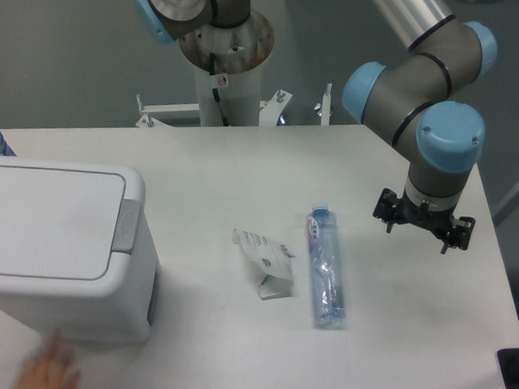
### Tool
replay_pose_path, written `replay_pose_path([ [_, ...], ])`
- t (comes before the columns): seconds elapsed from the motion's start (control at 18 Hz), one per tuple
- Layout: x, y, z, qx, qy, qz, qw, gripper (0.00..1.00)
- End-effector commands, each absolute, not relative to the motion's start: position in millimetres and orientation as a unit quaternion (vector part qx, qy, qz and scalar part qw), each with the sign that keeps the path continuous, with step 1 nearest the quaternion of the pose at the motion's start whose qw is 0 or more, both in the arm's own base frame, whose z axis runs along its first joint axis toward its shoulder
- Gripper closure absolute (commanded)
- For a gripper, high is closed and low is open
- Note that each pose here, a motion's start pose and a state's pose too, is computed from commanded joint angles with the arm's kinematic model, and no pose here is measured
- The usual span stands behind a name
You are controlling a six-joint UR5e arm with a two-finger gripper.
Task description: Open the trash can
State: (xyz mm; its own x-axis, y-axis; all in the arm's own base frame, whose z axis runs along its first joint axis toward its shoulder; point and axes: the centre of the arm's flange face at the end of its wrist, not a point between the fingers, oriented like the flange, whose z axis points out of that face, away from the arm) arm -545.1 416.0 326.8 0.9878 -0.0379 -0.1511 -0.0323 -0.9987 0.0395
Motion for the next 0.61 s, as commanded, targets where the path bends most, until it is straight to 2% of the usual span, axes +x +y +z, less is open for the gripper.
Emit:
replay_pose_path([
  [0.61,-544.4,416.3,329.2,0.997,-0.019,-0.075,0.015,0.0],
])
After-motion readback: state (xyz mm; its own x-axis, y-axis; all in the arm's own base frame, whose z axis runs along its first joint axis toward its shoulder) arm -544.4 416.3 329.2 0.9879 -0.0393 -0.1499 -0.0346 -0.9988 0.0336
